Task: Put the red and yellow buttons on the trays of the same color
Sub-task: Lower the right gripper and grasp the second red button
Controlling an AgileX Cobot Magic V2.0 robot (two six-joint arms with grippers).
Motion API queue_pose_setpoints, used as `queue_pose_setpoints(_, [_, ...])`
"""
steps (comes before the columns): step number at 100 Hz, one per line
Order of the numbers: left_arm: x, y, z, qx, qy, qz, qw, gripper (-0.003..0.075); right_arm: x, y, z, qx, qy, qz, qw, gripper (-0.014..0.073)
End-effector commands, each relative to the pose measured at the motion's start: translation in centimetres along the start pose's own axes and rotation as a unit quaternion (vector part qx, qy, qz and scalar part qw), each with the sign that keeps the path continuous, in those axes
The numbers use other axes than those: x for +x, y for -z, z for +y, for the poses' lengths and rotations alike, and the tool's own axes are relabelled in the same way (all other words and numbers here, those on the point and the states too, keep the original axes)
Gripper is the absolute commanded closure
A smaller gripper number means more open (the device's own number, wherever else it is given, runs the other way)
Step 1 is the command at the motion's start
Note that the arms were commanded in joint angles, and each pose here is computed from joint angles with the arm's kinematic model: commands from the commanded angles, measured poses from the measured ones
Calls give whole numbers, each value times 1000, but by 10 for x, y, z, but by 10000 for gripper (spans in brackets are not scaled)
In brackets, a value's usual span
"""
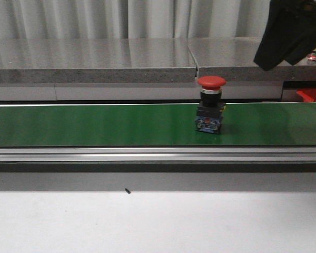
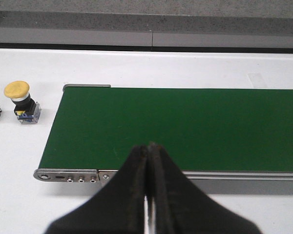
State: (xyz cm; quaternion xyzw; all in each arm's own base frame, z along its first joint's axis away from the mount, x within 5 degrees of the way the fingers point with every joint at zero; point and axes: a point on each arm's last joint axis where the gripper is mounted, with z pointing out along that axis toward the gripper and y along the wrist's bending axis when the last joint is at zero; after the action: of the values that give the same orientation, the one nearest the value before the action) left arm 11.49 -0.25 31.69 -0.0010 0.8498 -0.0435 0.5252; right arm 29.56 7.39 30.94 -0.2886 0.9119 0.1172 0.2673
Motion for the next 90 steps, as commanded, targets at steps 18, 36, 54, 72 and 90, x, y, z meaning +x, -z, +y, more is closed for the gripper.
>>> queue_pose_setpoints(18, [-13, 4, -1, -1, 3, -41, 999, 741, -15, -1, 8, 20, 34, -42, 998, 36])
queue_pose_setpoints(36, [-13, 4, -1, -1, 3, -41, 999, 741, -16, -11, 4, 21, 30, -38, 999, 36])
queue_pose_setpoints(54, [-13, 4, -1, -1, 3, -41, 999, 741, -16, -20, 1, 20, 27, -32, 999, 36])
queue_pose_setpoints(72, [-13, 4, -1, -1, 3, -41, 999, 741, -16, -30, -3, 21, 23, -26, 999, 36])
queue_pose_setpoints(90, [-13, 4, -1, -1, 3, -41, 999, 741, -18, -33, -5, 31, 22, -38, 999, 36])
